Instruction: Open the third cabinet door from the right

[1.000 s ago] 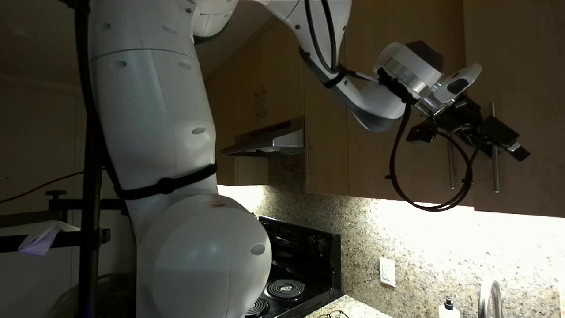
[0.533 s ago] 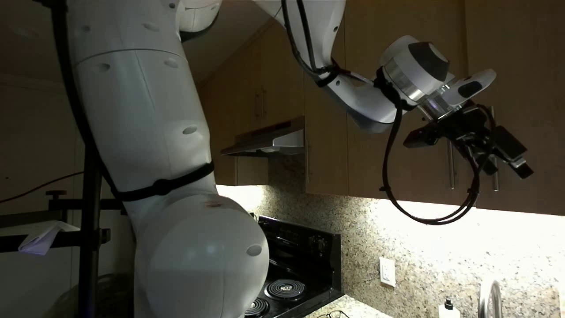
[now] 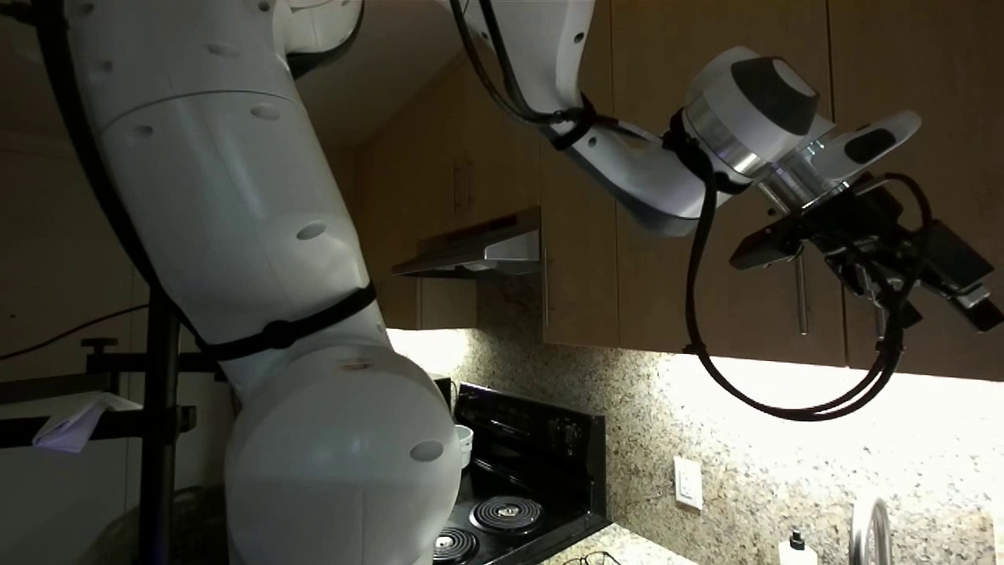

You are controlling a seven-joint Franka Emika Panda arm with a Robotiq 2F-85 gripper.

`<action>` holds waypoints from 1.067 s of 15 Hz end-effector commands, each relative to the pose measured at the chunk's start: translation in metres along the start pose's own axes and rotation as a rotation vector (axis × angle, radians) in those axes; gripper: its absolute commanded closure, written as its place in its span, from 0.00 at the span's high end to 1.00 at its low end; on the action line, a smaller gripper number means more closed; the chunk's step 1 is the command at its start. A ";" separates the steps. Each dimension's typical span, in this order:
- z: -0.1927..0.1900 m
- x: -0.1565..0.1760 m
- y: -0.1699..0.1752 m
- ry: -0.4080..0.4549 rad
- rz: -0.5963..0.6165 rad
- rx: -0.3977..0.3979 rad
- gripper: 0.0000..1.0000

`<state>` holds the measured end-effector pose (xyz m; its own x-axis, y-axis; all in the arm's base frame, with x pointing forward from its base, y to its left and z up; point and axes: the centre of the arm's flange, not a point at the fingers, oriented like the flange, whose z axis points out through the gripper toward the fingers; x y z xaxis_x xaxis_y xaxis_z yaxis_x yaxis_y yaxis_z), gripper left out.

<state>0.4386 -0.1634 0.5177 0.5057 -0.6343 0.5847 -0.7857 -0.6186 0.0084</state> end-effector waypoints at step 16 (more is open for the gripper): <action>-0.057 0.001 -0.140 0.456 -0.058 0.009 1.00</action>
<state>0.5016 -0.0564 0.5653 0.3867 -0.3594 0.8493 -0.7400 -0.6705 0.0531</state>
